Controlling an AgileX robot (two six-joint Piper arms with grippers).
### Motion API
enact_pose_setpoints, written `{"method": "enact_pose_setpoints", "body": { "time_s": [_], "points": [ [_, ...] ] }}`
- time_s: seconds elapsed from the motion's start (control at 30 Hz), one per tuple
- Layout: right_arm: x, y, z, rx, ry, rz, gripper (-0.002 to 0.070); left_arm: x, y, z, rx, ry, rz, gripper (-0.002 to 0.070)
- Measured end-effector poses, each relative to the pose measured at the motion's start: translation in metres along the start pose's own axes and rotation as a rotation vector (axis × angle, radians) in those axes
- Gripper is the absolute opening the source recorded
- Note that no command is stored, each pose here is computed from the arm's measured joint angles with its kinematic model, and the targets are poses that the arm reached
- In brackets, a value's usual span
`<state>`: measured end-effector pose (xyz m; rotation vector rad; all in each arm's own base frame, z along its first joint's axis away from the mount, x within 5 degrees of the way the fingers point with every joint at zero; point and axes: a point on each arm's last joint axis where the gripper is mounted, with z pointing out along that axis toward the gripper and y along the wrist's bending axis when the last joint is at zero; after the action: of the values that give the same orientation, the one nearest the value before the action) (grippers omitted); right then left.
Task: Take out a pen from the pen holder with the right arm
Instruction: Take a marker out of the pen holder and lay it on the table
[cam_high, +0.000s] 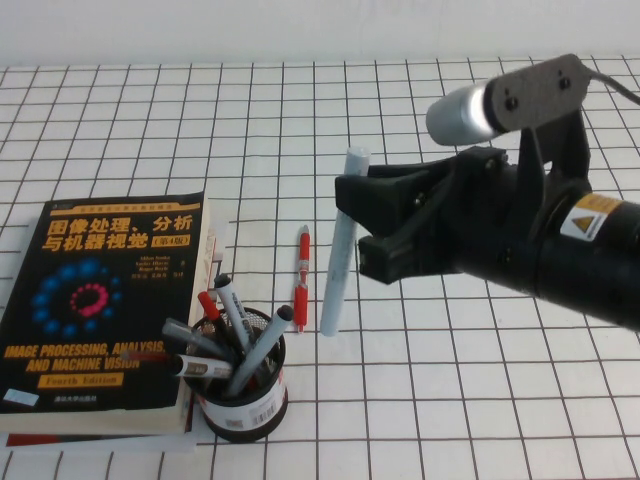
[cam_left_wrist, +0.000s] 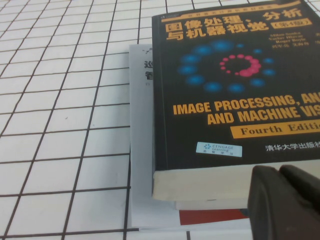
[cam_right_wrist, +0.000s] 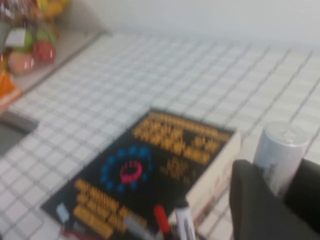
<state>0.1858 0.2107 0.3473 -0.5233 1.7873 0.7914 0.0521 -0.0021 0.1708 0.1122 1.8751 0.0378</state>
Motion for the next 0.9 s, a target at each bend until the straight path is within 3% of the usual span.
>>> {"method": "enact_pose_setpoints", "body": {
  "time_s": [0.17,0.4,0.57,0.9],
  "points": [
    [-0.008,-0.019,0.010,-0.002,0.252,0.091,0.0120,0.000,0.000,0.000,0.000,0.000,0.000,-0.0004],
    [-0.007,-0.047,0.061,0.087,0.557,0.200,0.0120,0.000,0.000,0.000,0.000,0.000,0.000,-0.0004],
    [0.001,-0.063,0.109,0.100,0.653,0.264,0.0120,0.000,0.000,0.000,0.000,0.000,0.000,-0.0004],
    [0.035,-0.118,0.191,0.116,0.793,0.398,0.0120,0.000,0.000,0.000,0.000,0.000,0.000,-0.0004]
  ]
}}
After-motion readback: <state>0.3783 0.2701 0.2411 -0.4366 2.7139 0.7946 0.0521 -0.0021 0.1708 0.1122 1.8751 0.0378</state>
